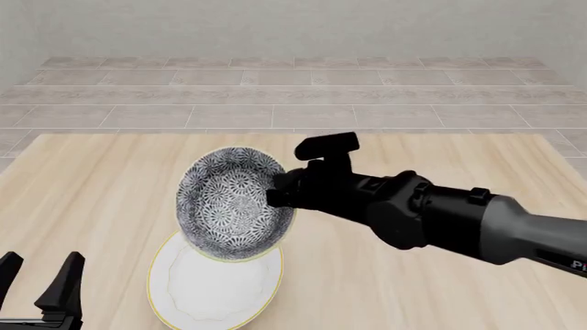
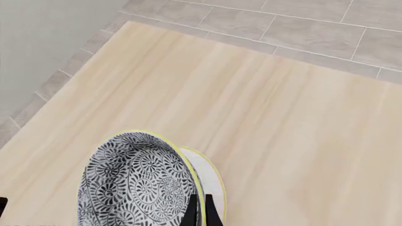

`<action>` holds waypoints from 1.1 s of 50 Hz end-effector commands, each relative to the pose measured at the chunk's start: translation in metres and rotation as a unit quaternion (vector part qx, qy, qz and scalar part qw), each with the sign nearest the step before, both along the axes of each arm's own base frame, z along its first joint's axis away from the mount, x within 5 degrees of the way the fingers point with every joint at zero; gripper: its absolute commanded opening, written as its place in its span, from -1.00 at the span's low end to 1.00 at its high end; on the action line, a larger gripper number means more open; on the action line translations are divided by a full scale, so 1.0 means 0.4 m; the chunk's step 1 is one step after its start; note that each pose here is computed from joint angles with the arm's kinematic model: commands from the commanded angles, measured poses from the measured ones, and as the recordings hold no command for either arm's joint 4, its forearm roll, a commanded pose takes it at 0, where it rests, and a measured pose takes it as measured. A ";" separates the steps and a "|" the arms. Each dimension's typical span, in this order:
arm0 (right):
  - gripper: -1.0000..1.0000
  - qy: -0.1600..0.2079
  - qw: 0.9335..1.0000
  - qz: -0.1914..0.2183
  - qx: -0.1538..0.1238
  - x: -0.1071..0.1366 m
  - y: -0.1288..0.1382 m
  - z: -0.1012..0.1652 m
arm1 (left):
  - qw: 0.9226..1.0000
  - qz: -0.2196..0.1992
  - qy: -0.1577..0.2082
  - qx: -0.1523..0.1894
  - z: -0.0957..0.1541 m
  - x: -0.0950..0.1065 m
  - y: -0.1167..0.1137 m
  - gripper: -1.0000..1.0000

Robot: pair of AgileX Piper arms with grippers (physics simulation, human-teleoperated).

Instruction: Put the bowl on the plate.

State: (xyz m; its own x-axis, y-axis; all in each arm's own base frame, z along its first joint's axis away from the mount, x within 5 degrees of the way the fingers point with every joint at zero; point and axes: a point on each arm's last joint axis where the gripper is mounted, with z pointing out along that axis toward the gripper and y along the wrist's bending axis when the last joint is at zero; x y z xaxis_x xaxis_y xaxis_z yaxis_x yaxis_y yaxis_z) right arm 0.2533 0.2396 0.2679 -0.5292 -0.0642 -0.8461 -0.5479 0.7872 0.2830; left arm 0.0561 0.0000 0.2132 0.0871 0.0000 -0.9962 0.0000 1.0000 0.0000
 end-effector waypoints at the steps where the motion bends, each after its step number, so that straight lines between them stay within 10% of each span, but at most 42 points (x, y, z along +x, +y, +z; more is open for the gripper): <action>1: -1.00 0.015 1.000 -0.004 0.016 0.001 0.018 -0.010 | 1.000 0.000 0.000 0.000 0.000 0.000 0.000 1.00; 55: -1.00 0.055 0.998 0.004 0.017 0.001 0.082 -0.116 | 1.000 0.000 0.000 0.000 0.000 0.000 0.000 1.00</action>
State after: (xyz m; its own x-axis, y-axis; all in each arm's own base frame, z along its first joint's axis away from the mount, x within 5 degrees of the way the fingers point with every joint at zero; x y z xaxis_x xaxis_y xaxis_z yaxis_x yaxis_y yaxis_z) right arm 0.2507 0.2718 0.2240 -0.5987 -0.0747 -0.7975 -0.5464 0.7661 0.3384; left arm 0.0561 0.0000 0.2132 0.0871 0.0000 -0.9962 0.0000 1.0000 0.0000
